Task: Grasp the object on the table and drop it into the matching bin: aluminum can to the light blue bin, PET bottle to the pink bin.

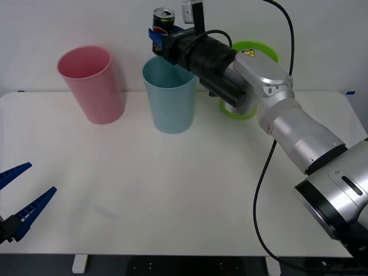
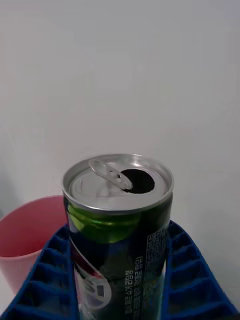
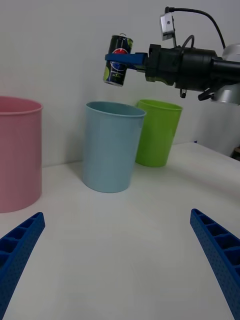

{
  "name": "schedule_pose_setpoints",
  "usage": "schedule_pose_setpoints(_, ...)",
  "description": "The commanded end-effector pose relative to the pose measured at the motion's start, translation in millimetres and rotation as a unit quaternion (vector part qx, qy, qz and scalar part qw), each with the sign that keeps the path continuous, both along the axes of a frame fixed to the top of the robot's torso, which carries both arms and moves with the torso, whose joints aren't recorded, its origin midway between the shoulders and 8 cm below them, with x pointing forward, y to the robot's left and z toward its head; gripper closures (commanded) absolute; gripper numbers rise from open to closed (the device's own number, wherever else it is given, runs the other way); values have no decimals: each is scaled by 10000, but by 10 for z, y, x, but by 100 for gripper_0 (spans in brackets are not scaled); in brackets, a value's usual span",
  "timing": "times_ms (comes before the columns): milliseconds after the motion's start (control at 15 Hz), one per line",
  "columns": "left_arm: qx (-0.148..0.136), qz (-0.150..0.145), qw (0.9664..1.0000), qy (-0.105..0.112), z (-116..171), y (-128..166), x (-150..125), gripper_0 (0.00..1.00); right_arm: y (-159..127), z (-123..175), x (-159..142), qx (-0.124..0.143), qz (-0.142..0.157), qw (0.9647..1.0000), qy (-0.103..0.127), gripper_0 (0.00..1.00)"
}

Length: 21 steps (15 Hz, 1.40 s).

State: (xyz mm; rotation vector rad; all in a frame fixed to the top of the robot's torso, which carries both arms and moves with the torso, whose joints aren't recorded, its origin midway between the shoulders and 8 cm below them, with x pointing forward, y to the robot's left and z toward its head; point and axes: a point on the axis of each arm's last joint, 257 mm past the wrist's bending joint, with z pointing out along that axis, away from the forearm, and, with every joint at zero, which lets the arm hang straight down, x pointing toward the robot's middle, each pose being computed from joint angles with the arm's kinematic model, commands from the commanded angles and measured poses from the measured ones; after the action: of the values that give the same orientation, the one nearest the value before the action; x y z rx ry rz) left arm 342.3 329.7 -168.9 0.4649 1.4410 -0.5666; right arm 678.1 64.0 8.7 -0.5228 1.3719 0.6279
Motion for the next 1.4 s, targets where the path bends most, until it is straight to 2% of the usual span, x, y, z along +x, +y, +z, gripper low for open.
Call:
schedule_pose_setpoints(67,0,0,10000,0,0,0,0,0,-38,-1,12,-44,-17,10000,-32,0)
schedule_pose_setpoints(400,0,0,10000,0,0,0,0,0,-118,12,15,-61,20,10000,-58,0)
schedule_pose_setpoints(667,0,0,10000,0,0,0,0,0,-313,-22,-98,-37,87,9998,-178,0)
schedule_pose_setpoints(1067,0,0,10000,0,0,0,0,0,-748,-241,-558,-127,274,9988,-393,0)
schedule_pose_setpoints(1400,0,0,10000,0,0,0,0,0,-1205,-609,-1105,-366,394,9978,-381,0)
